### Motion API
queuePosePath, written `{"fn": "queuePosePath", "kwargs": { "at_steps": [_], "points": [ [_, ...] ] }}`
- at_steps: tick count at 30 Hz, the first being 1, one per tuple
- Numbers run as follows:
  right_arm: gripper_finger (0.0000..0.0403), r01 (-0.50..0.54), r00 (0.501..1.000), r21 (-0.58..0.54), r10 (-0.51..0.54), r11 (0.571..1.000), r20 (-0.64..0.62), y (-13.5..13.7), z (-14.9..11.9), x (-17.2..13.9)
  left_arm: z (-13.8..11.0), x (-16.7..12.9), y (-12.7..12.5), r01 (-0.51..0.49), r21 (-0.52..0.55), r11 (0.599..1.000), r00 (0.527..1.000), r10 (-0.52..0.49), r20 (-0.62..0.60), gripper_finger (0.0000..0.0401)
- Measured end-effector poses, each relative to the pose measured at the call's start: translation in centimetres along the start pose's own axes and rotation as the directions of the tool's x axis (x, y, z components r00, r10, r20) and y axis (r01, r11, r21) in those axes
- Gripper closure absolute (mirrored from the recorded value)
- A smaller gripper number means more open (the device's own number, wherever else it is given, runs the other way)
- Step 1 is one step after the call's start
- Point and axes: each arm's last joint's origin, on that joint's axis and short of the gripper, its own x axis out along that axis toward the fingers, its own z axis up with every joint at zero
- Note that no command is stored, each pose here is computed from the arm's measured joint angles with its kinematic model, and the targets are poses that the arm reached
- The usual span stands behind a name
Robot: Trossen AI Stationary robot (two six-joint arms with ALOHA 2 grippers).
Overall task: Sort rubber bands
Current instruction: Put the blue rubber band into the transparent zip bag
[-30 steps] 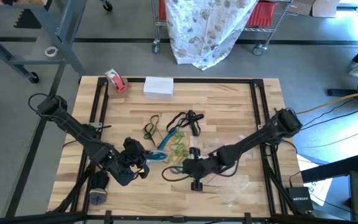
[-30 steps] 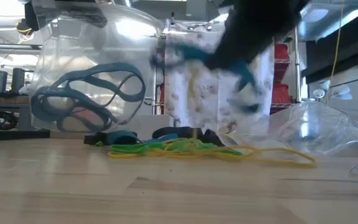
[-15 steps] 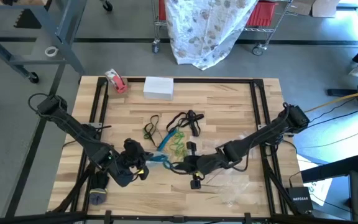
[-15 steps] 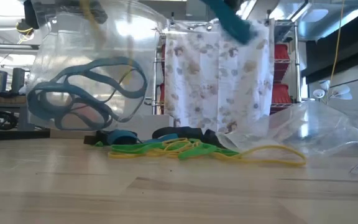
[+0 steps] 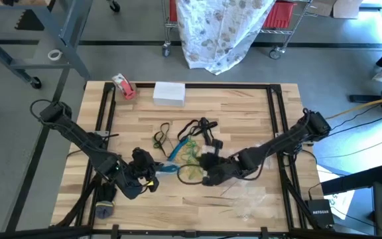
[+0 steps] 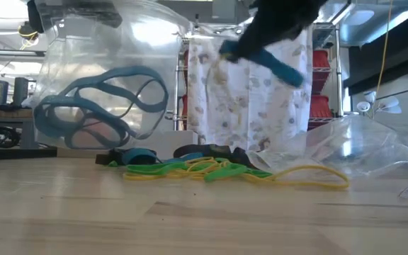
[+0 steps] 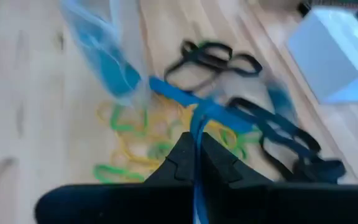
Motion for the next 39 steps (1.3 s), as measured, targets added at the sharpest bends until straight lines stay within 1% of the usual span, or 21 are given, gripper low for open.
{"fn": "queuePosePath", "kwargs": {
  "at_steps": [3,7,9,12,17,21,23,26,30,33,36,39],
  "points": [
    [0.0397,-0.085,0.996,-0.019,0.085,0.996,0.015,0.3,0.4,0.0,0.0,0.0,0.0,0.000,-0.001,1.000,1.000,0.000,0.000,0.0401],
    [0.0397,-0.167,0.986,-0.001,0.167,0.986,-0.023,0.2,0.4,0.5,0.0,0.0,0.0,0.001,0.001,1.000,1.000,-0.001,-0.001,0.0401],
    [0.0397,-0.207,0.976,0.024,0.208,0.978,-0.056,0.3,-0.2,0.8,0.0,0.0,0.0,0.001,0.005,1.000,1.000,-0.001,-0.001,0.0401],
    [0.0397,-0.297,0.948,0.048,0.300,0.954,-0.102,1.2,-1.5,1.3,0.0,0.0,0.0,0.002,0.009,1.000,1.000,-0.002,-0.006,0.0401],
    [0.0397,-0.281,0.934,0.047,0.284,0.959,-0.217,2.4,-4.5,3.1,-0.1,0.0,0.0,0.001,0.028,1.000,1.000,-0.001,-0.008,0.0401],
    [0.0397,-0.245,0.920,0.098,0.263,0.965,-0.292,2.9,-6.2,4.5,0.0,0.0,0.0,0.002,0.027,1.000,1.000,-0.001,-0.007,0.0401],
    [0.0390,-0.224,0.910,0.115,0.250,0.968,-0.332,3.0,-6.9,4.9,0.0,0.0,0.0,0.002,0.027,1.000,1.000,-0.001,-0.007,0.0401],
    [0.0361,-0.204,0.900,0.119,0.234,0.972,-0.367,2.9,-7.3,5.0,-0.1,-0.1,0.0,0.004,0.025,1.000,1.000,-0.004,-0.010,0.0401],
    [0.0313,-0.183,0.881,0.092,0.205,0.979,-0.425,2.6,-7.9,4.8,-0.1,-0.1,0.0,0.004,0.027,1.000,1.000,-0.003,-0.011,0.0401],
    [0.0286,-0.176,0.868,0.069,0.187,0.982,-0.461,2.4,-8.2,4.7,-0.1,-0.1,0.0,0.004,0.027,1.000,1.000,-0.003,-0.011,0.0401],
    [0.0272,-0.183,0.850,0.041,0.179,0.982,-0.496,2.2,-8.5,4.6,-0.1,-0.1,0.0,0.004,0.028,1.000,1.000,-0.003,-0.011,0.0401],
    [0.0270,-0.204,0.837,0.024,0.188,0.979,-0.514,2.2,-8.6,4.5,-0.1,-0.1,0.0,0.004,0.027,1.000,1.000,-0.004,-0.011,0.0401]
  ]
}}
